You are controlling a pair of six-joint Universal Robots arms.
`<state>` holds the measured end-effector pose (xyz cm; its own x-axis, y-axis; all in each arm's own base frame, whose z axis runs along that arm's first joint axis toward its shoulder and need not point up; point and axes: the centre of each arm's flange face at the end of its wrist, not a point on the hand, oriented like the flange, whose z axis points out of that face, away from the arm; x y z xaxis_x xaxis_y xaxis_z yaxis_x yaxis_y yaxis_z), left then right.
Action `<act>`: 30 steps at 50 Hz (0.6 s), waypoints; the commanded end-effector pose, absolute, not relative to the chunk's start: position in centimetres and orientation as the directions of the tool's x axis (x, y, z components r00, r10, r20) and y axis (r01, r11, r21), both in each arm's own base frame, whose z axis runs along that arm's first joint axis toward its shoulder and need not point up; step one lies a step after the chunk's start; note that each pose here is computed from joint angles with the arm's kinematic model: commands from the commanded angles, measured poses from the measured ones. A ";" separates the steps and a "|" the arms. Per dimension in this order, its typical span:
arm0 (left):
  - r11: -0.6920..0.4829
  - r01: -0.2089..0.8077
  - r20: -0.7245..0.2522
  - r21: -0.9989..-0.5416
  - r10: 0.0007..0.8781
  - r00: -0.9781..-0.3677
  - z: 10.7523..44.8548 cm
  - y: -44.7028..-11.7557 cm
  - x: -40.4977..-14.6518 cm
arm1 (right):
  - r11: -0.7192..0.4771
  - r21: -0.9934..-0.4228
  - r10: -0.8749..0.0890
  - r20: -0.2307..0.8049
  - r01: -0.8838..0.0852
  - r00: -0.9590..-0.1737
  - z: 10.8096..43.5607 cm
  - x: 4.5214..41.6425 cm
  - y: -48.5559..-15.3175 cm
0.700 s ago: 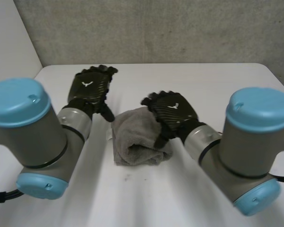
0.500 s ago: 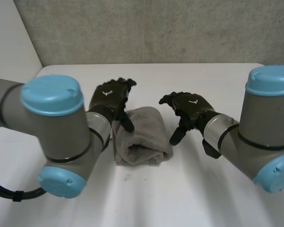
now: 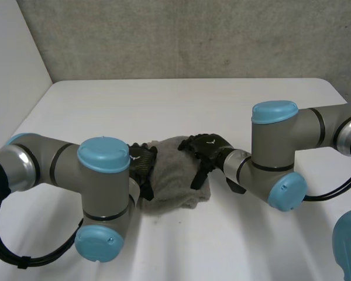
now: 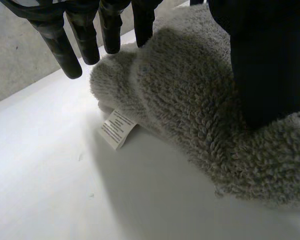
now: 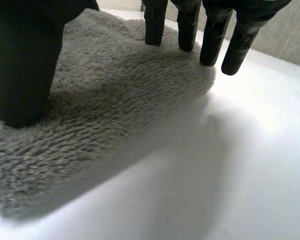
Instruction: Fold the towel.
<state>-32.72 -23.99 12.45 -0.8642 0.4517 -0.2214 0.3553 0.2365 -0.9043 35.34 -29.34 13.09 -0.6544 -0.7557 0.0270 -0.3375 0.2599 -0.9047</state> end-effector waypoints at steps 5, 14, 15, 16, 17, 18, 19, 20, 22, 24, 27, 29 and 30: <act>0.068 0.234 -0.184 -0.970 0.426 -0.886 21.2 -23.5 -32.6 | 0.065 -0.960 -0.685 0.156 -0.272 -0.712 22.9 34.0 -28.9; -0.121 0.074 -0.107 -0.990 0.294 -0.950 32.2 -23.8 -27.7 | -0.048 -0.990 -0.456 0.137 -0.129 -0.879 31.6 28.3 -29.1; -0.125 0.062 -0.095 -0.990 0.280 -0.955 33.5 -23.5 -26.7 | -0.048 -0.990 -0.456 0.137 -0.129 -0.880 31.6 28.3 -29.1; -0.126 0.062 -0.095 -0.990 0.280 -0.955 33.5 -23.5 -26.7 | -0.062 -0.991 -0.440 0.135 -0.119 -0.888 32.6 27.6 -28.7; -0.123 0.046 -0.079 -0.991 0.280 -0.957 34.4 -23.2 -25.9 | -0.063 -0.991 -0.440 0.135 -0.119 -0.888 32.6 27.6 -28.7; -0.123 0.045 -0.078 -0.991 0.280 -0.957 34.4 -23.1 -25.9 | -0.073 -0.991 -0.430 0.137 -0.116 -0.892 33.3 27.0 -28.2; -0.111 0.029 -0.060 -0.993 0.289 -0.955 35.0 -22.9 -25.3 | -0.080 -0.990 -0.423 0.138 -0.115 -0.895 33.8 26.5 -27.5; -0.094 0.009 -0.038 -0.996 0.307 -0.951 35.3 -22.5 -24.9 | -0.080 -0.990 -0.423 0.138 -0.115 -0.895 33.8 26.5 -27.5; -0.070 -0.010 -0.013 -0.997 0.328 -0.944 35.3 -22.2 -24.7 | -0.080 -0.990 -0.408 0.139 -0.116 -0.902 34.1 25.5 -26.6; -0.052 -0.035 0.014 -0.998 0.349 -0.937 35.4 -22.0 -24.6 | -0.077 -0.990 -0.403 0.140 -0.119 -0.905 34.1 25.0 -26.3; -0.017 -0.074 0.063 -0.997 0.372 -0.926 35.1 -21.7 -24.3 | -0.069 -0.990 -0.398 0.140 -0.122 -0.907 33.9 24.4 -25.8; -0.008 -0.084 0.076 -0.996 0.367 -0.927 34.9 -21.7 -23.8 | -0.069 -0.990 -0.392 0.143 -0.126 -0.909 33.9 24.1 -25.6; -0.008 -0.084 0.076 -0.996 0.367 -0.927 34.9 -21.7 -23.8 | -0.076 -0.990 -0.390 0.142 -0.122 -0.910 34.1 24.0 -25.5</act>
<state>-24.24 -21.86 35.47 -0.9368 0.3487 0.0286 -0.0486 -0.0487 -0.9976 24.80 -26.23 34.18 -0.9076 -0.3967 0.1373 -0.1155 -0.0783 -0.9902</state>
